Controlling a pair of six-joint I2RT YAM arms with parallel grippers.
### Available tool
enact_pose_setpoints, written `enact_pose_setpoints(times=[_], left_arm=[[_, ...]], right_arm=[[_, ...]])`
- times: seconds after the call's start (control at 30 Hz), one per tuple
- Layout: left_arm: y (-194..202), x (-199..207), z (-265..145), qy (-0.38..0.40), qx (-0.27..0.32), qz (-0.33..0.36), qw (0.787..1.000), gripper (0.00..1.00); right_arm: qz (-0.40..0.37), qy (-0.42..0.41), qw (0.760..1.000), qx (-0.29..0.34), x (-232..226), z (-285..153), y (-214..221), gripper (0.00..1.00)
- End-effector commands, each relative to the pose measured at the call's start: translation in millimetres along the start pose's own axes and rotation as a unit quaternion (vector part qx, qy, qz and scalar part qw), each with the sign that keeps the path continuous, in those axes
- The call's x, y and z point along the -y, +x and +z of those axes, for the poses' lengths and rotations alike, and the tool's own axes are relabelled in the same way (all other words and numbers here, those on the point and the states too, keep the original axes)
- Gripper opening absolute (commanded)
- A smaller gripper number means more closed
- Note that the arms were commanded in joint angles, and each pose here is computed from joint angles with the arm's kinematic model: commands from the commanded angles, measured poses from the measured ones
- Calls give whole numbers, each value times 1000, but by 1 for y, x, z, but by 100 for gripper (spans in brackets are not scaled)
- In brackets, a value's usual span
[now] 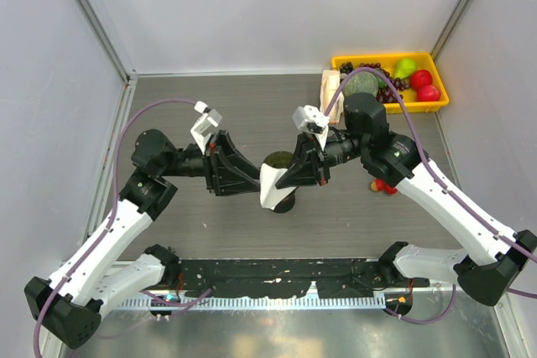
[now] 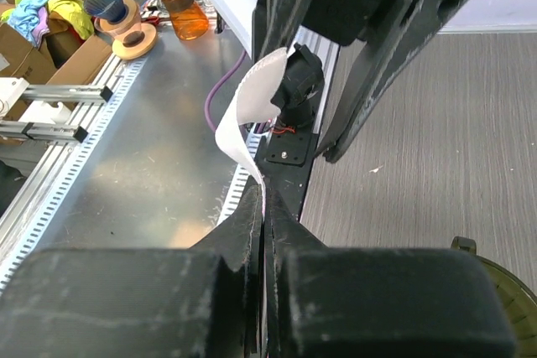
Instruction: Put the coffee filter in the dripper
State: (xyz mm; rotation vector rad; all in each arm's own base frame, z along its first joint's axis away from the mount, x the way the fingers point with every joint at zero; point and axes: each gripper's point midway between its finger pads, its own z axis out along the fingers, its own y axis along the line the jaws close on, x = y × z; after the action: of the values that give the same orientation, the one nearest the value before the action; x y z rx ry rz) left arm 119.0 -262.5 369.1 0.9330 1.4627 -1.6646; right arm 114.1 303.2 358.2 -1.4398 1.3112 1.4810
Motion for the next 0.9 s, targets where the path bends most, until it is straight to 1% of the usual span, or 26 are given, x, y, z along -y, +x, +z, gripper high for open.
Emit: enact_pose_setpoints(times=[0.0, 0.17, 0.37, 0.5, 0.57, 0.6, 0.73, 0.87], left_arm=[[2, -3, 1, 0, 1, 10, 1000, 48], [5, 1, 0, 5, -3, 12, 1000, 50], [-3, 15, -3, 19, -3, 25, 1000, 54], [-13, 19, -10, 12, 7, 36, 999, 54], [-18, 25, -14, 15, 10, 54, 998, 54], [-19, 30, -15, 19, 9, 68, 997, 55], [-22, 37, -17, 21, 7, 80, 997, 62], [-31, 34, -15, 11, 15, 80, 997, 62]], right_arm=[[-41, 0, 999, 20, -6, -2, -27, 5], [-46, 8, 999, 17, -5, -4, -26, 5], [-46, 16, 999, 11, -4, -6, -20, 5], [-51, 16, 999, 7, -8, -8, -17, 5], [-52, 18, 998, 4, -9, -9, -15, 5], [-51, 17, 999, 3, -10, -10, -14, 5], [-50, 14, 999, 3, -12, -10, -13, 5], [-47, 11, 999, 4, -13, -9, -13, 5]])
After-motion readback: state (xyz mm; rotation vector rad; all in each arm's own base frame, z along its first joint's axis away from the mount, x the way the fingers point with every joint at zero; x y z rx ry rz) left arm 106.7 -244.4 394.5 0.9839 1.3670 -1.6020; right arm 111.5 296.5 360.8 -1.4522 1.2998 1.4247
